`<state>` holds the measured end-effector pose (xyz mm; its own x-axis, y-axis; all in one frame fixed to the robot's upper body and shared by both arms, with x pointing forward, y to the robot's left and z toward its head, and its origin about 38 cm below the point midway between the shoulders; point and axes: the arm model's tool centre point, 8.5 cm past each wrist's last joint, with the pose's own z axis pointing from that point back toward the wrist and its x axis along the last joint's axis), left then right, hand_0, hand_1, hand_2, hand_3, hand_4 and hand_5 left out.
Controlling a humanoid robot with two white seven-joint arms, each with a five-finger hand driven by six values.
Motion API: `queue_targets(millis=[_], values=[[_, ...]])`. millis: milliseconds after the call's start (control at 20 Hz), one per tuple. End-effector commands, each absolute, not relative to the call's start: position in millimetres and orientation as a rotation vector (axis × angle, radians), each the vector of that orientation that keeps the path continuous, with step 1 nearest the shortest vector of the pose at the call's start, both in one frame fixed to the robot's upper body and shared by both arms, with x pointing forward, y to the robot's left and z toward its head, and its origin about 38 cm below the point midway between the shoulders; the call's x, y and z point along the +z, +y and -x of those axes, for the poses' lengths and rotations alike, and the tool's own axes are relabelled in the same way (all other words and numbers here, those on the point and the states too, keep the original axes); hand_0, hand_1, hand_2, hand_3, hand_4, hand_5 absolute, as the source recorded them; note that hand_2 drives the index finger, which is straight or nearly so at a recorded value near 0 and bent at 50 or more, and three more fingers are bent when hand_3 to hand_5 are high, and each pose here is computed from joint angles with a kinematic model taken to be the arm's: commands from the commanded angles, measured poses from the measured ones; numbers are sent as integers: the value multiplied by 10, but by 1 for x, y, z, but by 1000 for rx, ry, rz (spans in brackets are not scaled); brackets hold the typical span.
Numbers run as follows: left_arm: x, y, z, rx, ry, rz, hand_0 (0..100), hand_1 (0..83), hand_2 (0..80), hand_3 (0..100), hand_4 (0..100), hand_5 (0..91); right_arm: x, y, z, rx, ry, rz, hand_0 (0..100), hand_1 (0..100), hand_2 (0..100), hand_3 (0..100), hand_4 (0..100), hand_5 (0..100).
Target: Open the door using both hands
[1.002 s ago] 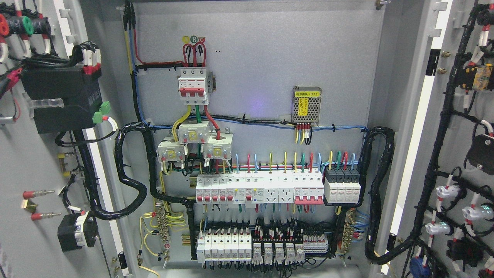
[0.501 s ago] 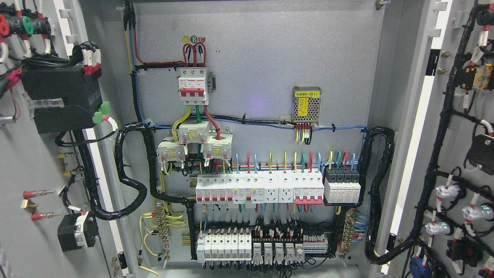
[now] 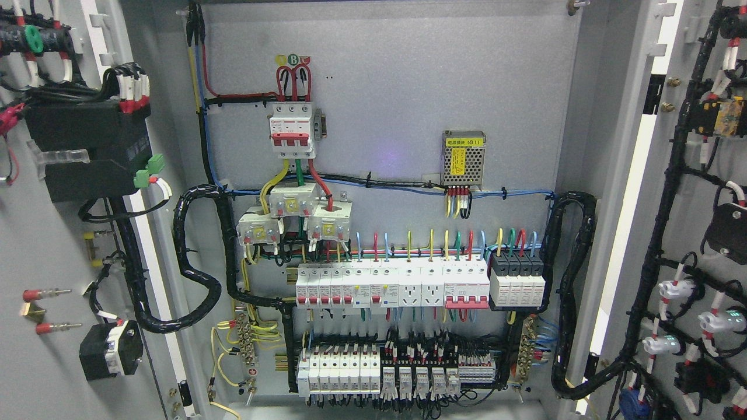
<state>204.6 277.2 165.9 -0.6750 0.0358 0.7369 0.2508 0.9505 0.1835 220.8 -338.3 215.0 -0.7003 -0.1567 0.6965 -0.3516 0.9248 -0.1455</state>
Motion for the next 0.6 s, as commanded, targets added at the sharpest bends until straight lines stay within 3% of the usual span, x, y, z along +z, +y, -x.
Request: queue_targets(millis=[0, 401, 551], values=[[197, 300, -174, -355, -2688, 101, 0, 0, 0, 0, 30, 0, 225, -351, -215, 432, -2446, -351, 107, 0, 0, 0, 0, 0], [200, 325, -155, -327, -2721, 46, 0, 0, 0, 0, 30, 0, 220, -356, -219, 463, -2402, -349, 107, 0, 0, 0, 0, 0], [202, 334, -155, -318, -2723, 20, 0, 0, 0, 0, 30, 0, 220, -362, -220, 387, -2405, -364, 107, 0, 0, 0, 0, 0]])
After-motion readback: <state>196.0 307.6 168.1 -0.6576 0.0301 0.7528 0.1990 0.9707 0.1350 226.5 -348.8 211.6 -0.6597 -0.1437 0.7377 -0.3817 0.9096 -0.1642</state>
